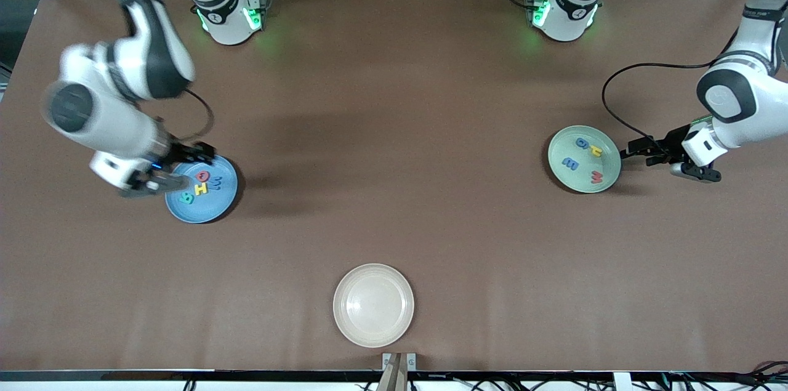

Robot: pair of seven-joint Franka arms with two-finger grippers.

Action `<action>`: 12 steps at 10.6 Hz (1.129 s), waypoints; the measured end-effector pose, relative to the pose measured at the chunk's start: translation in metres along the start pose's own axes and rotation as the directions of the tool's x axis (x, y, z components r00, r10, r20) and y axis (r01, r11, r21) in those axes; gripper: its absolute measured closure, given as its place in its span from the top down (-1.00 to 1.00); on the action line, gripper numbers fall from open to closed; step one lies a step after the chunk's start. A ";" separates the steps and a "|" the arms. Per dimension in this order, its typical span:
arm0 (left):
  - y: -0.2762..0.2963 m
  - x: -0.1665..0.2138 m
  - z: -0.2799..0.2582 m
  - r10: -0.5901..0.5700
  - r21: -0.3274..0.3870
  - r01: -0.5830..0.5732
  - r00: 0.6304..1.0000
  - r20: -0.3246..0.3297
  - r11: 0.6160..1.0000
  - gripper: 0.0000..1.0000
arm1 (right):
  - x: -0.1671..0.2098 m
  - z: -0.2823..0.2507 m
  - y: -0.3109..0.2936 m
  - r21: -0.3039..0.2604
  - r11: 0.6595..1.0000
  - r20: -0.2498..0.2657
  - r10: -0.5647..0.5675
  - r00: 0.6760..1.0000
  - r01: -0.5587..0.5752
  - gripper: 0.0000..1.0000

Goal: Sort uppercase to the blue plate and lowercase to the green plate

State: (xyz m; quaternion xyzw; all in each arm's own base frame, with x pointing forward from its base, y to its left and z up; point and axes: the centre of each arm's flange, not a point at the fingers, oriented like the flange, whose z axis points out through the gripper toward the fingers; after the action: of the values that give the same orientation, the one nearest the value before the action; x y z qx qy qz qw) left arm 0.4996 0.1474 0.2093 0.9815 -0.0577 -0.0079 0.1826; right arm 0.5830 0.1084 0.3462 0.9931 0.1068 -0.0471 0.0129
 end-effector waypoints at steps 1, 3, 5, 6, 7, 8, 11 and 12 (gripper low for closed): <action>-0.002 -0.002 0.006 0.013 0.000 -0.013 1.000 -0.001 1.000 0.99 | 0.005 -0.022 0.006 -0.003 1.000 -0.021 0.016 1.000 -0.016 1.00; -0.004 -0.004 0.012 0.026 -0.001 -0.026 1.000 -0.002 1.000 0.75 | -0.017 -0.131 0.065 -0.011 0.995 -0.135 0.100 0.986 -0.103 1.00; -0.003 -0.005 0.017 0.020 -0.005 -0.020 1.000 -0.003 1.000 0.51 | -0.054 -0.203 0.090 -0.011 0.989 -0.228 0.144 0.963 -0.151 1.00; -0.001 -0.005 0.022 0.016 -0.008 -0.016 1.000 -0.007 1.000 0.36 | -0.066 -0.219 0.100 -0.009 0.985 -0.244 0.164 0.956 -0.171 1.00; 0.005 -0.003 0.030 0.015 -0.017 -0.015 1.000 -0.012 1.000 0.34 | -0.073 -0.230 0.108 -0.007 0.982 -0.241 0.180 0.954 -0.187 1.00; 0.010 -0.001 0.036 0.019 -0.018 -0.019 1.000 -0.012 1.000 0.32 | -0.078 -0.240 0.117 -0.004 0.979 -0.236 0.198 0.951 -0.205 1.00; 0.010 -0.004 0.042 0.031 -0.008 -0.031 0.999 -0.013 0.999 -0.02 | -0.089 -0.270 0.132 0.000 0.973 -0.232 0.226 0.946 -0.233 1.00; 0.010 -0.004 0.042 0.034 -0.007 -0.034 0.999 -0.013 0.999 -0.20 | -0.090 -0.274 0.132 0.000 0.972 -0.234 0.227 0.945 -0.233 1.00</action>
State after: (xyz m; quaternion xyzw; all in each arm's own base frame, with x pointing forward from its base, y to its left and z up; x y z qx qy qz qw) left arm 0.4928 0.1237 0.1731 0.9797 -0.0732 0.0015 0.1867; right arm 0.5484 -0.0295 0.6301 0.9971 -0.0082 0.0729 0.0195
